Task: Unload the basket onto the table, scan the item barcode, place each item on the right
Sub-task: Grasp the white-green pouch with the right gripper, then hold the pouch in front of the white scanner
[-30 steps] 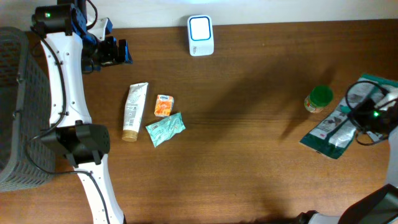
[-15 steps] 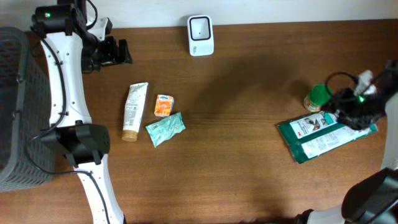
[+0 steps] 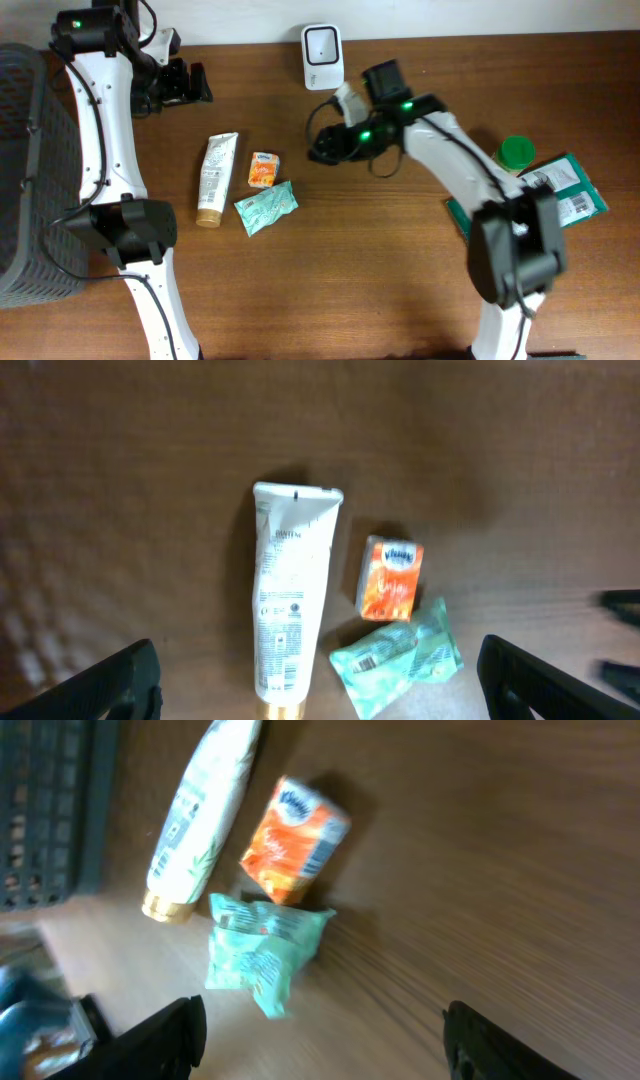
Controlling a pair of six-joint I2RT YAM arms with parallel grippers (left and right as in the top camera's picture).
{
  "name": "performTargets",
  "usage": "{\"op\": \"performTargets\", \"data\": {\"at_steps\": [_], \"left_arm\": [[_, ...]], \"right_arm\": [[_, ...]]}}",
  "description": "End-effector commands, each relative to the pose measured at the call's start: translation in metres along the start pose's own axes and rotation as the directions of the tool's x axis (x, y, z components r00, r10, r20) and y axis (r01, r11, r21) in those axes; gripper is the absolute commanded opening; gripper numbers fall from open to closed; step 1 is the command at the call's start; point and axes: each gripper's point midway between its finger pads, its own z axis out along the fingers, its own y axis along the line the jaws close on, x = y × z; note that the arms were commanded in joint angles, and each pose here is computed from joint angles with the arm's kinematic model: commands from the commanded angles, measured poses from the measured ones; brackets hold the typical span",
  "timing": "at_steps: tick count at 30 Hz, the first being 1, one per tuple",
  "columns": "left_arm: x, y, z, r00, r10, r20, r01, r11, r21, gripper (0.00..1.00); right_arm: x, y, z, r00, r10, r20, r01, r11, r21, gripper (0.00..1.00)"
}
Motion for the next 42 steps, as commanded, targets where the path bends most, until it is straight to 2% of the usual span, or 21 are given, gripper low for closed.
{"op": "performTargets", "data": {"at_steps": [1, 8, 11, 16, 19, 23, 25, 27, 29, 31, 36, 42], "left_arm": [[-0.01, -0.003, -0.015, 0.998, 0.021, 0.066, -0.02, 1.0, -0.006, 0.99], [-0.008, -0.006, -0.015, 0.998, 0.018, 0.059, -0.019, 1.0, 0.013, 0.99], [-0.008, -0.014, -0.015, 0.998, 0.021, 0.06, -0.024, 0.998, 0.052, 0.99], [-0.008, -0.015, -0.014, 0.998, 0.024, 0.06, -0.028, 0.998, 0.053, 0.99], [-0.009, -0.018, -0.013, 0.998, 0.031, 0.061, -0.035, 0.998, 0.054, 0.99], [-0.011, -0.021, -0.012, 0.997, 0.04, 0.071, -0.044, 0.998, 0.055, 0.99], [-0.011, -0.021, -0.012, 0.997, 0.04, 0.07, -0.044, 0.998, 0.055, 0.99], [-0.011, -0.021, -0.012, 0.997, 0.04, 0.071, -0.044, 0.998, 0.055, 0.99], [-0.011, -0.023, -0.012, 0.997, 0.043, 0.07, -0.047, 0.997, 0.056, 0.99], [-0.011, -0.022, -0.012, 0.997, 0.043, 0.07, -0.047, 0.997, 0.055, 0.99], [-0.012, -0.023, -0.012, 0.996, 0.045, 0.073, -0.049, 0.997, 0.055, 0.99], [-0.012, -0.023, -0.012, 0.996, 0.046, 0.074, -0.05, 0.997, 0.052, 0.99]], "right_arm": [[0.01, 0.02, 0.034, 0.996, 0.057, -0.072, -0.067, 0.987, -0.147, 0.73], [0.028, 0.029, 0.079, 0.99, 0.05, -0.13, -0.07, 0.986, -0.151, 0.72], [0.046, 0.025, 0.102, 0.978, 0.081, -0.192, -0.108, 0.985, -0.137, 0.61], [0.057, 0.029, 0.117, 0.973, 0.074, -0.22, -0.107, 0.985, -0.139, 0.58], [0.065, 0.033, 0.126, 0.965, 0.091, -0.245, -0.127, 0.982, -0.138, 0.49], [0.088, 0.047, 0.148, 0.953, 0.055, -0.298, -0.102, 0.984, -0.143, 0.48], [0.091, 0.045, 0.153, 0.951, 0.055, -0.305, -0.102, 0.985, -0.141, 0.39], [0.085, 0.041, 0.15, 0.956, 0.058, -0.287, -0.103, 0.984, -0.144, 0.22], [0.08, 0.029, 0.141, 0.957, 0.061, -0.283, -0.107, 0.983, -0.151, 0.13], [0.077, 0.021, 0.129, 0.958, 0.038, -0.284, -0.095, 0.977, -0.189, 0.07], [0.046, 0.016, 0.063, 0.982, -0.024, -0.19, -0.015, 0.979, -0.203, 0.04], [0.007, 0.037, -0.083, 0.999, -0.041, 0.035, 0.046, 0.986, -0.16, 0.04]]}}
